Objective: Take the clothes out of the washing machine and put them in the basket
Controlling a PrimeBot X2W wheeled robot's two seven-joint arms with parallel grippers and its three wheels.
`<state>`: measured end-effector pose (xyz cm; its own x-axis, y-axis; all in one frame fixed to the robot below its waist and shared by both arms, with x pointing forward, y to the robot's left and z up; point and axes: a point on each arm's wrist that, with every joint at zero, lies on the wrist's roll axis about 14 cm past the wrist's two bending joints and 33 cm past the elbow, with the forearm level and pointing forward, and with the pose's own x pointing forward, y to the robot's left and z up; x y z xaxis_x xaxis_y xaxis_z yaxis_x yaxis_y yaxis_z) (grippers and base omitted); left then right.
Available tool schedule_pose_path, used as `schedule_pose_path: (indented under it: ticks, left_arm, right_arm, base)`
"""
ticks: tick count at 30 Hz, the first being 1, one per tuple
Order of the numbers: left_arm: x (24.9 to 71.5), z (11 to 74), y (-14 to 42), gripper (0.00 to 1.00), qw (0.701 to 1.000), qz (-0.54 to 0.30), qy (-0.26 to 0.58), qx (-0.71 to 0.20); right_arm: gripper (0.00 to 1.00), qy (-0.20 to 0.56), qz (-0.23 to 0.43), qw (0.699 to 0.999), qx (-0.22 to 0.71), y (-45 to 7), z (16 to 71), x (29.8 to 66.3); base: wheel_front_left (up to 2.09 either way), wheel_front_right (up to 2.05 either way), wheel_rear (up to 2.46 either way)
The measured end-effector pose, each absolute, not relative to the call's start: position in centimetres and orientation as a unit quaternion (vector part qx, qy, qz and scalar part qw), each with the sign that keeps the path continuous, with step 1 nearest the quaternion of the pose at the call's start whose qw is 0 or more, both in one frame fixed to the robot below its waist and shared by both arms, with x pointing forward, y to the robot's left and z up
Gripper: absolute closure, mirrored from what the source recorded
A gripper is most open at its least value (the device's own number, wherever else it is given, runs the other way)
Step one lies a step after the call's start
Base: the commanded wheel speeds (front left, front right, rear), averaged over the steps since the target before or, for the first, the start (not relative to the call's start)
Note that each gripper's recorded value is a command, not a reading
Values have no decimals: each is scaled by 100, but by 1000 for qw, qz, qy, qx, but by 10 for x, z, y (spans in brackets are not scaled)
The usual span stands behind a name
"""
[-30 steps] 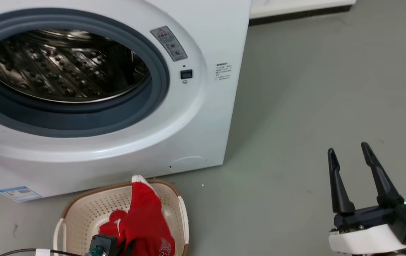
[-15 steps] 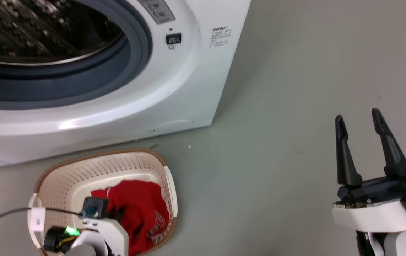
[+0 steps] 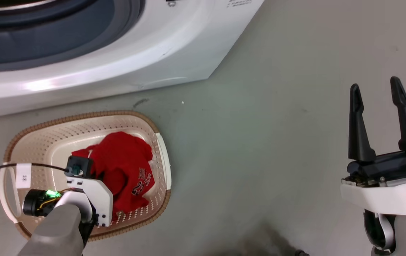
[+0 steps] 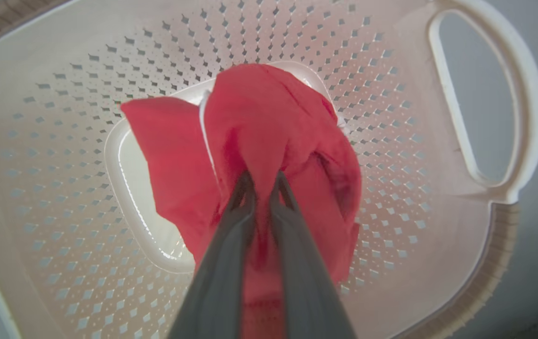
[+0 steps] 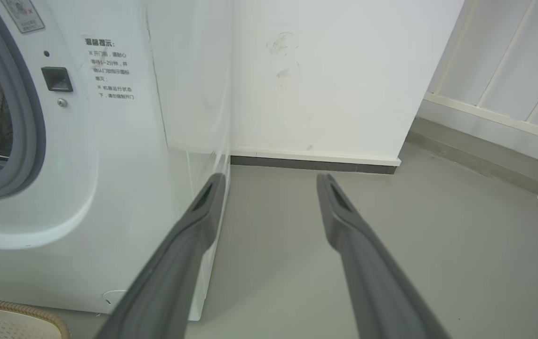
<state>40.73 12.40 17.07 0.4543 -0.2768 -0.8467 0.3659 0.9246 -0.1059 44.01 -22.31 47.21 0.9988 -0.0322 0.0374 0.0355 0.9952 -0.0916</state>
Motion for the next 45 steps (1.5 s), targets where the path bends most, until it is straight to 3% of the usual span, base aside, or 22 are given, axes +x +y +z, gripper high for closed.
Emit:
schedule_pose_path:
  ticks: [11,12,13,24,45]
  left_arm:
    - [400,139,130,100,832,-175,525,50]
    - [402,140,131,65,835,-176,519,53]
    - [404,141,131,0,838,-175,514,54]
    - [391,179,131,0,856,-178,482,58]
    - [388,322,135,0,955,-121,269,23]
  right_arm:
    - [0,5,-12,999,-44,-222,446,455]
    - [0,4,-12,999,-44,-222,446,455]
    - [0,3,-12,999,-44,-222,447,455]
    - [0,-23,-5,999,-32,-214,475,440]
    - [0,-72,14,997,-26,-194,528,371]
  base:
    - [0,0,0]
    - [0,0,0]
    - [0,0,0]
    - [0,0,0]
    - [0,0,0]
